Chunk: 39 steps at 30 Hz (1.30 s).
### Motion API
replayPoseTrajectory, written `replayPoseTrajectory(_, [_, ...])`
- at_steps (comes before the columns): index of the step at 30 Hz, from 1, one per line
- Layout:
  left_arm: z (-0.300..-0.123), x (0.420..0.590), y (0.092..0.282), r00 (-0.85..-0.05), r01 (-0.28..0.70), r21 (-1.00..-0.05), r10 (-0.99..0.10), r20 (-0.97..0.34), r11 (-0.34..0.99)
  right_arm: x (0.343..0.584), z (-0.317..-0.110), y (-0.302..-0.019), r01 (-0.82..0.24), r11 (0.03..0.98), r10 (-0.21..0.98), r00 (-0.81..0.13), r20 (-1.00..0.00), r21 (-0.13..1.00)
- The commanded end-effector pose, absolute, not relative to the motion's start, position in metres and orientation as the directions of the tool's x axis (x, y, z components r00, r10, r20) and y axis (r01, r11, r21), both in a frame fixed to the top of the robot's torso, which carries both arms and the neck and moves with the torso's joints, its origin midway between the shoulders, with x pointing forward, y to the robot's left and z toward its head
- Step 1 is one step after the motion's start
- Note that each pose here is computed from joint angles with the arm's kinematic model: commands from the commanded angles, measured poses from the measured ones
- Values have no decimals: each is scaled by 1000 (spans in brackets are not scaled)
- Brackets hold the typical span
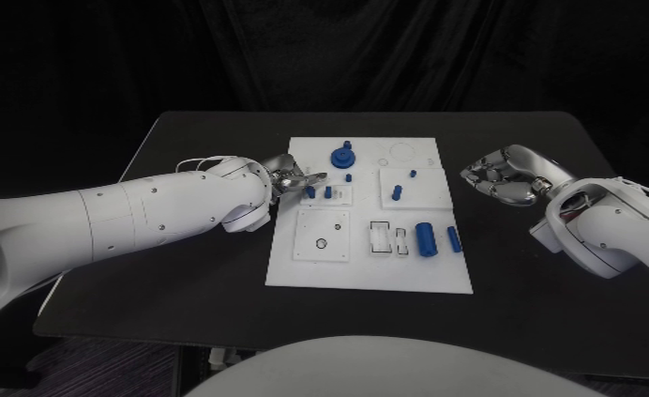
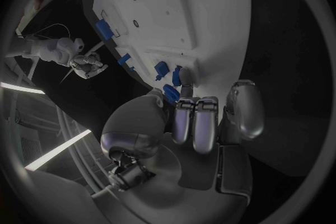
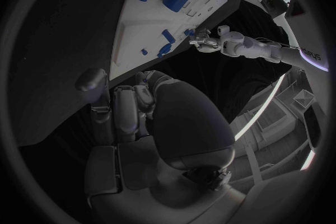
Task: Assemble the parts on the task board
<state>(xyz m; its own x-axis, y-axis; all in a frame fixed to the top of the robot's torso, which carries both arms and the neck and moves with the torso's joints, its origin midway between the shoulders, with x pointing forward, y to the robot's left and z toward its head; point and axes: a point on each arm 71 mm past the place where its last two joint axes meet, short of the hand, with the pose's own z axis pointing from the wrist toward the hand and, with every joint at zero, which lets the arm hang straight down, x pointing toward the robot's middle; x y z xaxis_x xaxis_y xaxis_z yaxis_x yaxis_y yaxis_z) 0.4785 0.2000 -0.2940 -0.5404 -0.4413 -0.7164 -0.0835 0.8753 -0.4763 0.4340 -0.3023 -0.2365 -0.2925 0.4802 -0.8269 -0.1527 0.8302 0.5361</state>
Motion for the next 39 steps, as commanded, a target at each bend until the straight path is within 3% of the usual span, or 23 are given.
replayPoseTrajectory(1, [-295, 477, 196, -539, -57, -501, -449, -713, 864, 433, -238, -302, -143, 833, 479, -295, -827, 534])
replayPoseTrajectory(39, [-296, 477, 196, -556, -63, -489, -438, -706, 870, 433, -238, -303, -141, 834, 479, -296, -826, 534])
